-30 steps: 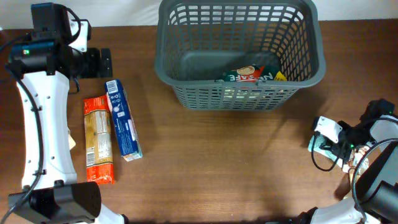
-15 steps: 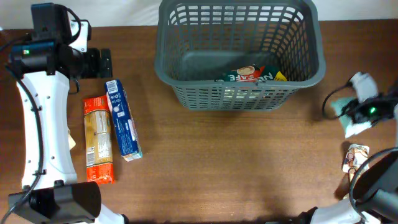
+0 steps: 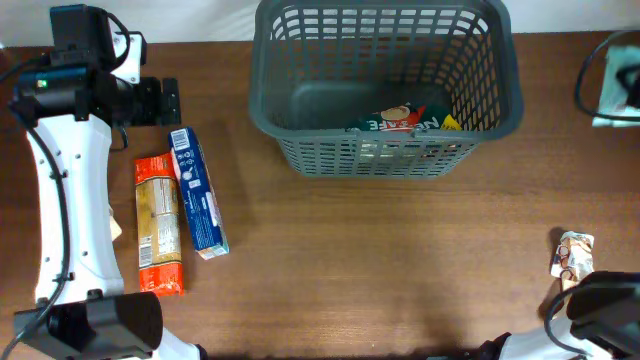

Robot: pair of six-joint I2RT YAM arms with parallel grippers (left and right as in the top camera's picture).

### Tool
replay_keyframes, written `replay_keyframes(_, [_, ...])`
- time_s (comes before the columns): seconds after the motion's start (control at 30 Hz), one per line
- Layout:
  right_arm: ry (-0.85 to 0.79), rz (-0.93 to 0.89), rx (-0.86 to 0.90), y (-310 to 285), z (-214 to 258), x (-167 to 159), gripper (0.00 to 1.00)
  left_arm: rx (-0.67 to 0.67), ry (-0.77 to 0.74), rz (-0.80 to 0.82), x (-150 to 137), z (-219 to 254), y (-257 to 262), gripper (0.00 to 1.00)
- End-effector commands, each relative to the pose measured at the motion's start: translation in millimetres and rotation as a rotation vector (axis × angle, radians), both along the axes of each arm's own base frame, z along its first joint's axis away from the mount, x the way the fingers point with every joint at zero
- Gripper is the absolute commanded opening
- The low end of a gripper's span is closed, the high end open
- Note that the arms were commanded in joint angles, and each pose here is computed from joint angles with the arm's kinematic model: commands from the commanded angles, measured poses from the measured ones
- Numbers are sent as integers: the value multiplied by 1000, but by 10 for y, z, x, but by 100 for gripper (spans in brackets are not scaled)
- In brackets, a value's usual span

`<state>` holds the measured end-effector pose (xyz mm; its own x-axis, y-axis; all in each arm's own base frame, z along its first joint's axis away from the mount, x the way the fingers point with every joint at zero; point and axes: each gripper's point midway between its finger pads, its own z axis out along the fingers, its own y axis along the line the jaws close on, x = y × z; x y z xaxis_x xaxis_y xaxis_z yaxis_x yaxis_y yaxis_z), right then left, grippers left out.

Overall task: Pack container
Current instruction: 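Carry the teal wrapper into the basket and open the right gripper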

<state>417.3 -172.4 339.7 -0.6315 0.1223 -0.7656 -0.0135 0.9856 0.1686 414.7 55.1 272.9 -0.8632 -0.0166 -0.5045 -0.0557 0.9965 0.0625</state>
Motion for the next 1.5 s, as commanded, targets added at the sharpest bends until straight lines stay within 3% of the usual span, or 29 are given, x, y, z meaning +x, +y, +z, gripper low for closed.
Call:
replay_keyframes(0.0, [-204, 144, 178, 486, 703, 62, 3, 14, -7, -13, 47, 1, 23, 99])
replay_keyframes(0.1, [-273, 232, 227, 832, 942, 179, 3, 15, -20, -13, 74, 19, 27, 99])
replay_keyframes(0.43, [-326, 474, 175, 2234, 1091, 468, 3, 10, -18, -15, 70, 15, 17, 99])
replay_keyframes(0.87, [32, 557, 57, 3109, 86, 341, 4, -14, -21, -30, 75, 14, -32, 99])
replay_keyframes(0.9, [54, 559, 61, 3119, 13, 355, 13, -14, -20, -31, 74, 13, -33, 99])
replay_keyframes(0.93, [66, 562, 66, 3128, -22, 357, 41, -15, -20, -30, 73, 13, -33, 99])
replay_keyframes(0.97, [88, 567, 75, 3142, -94, 368, 99, -15, -16, -31, 66, 8, -34, 99])
replay_keyframes(1.3, [56, 556, 71, 3082, 41, 324, 99, -16, -6, -30, 44, -5, -36, 99])
replay_keyframes(1.4, [-10, 475, 46, 2788, 339, 269, 99, -16, -5, -30, 42, -6, -36, 99])
replay_keyframes(1.47, [-40, 303, 6, 2308, 580, 189, 99, -16, -5, -30, 43, -6, -36, 99])
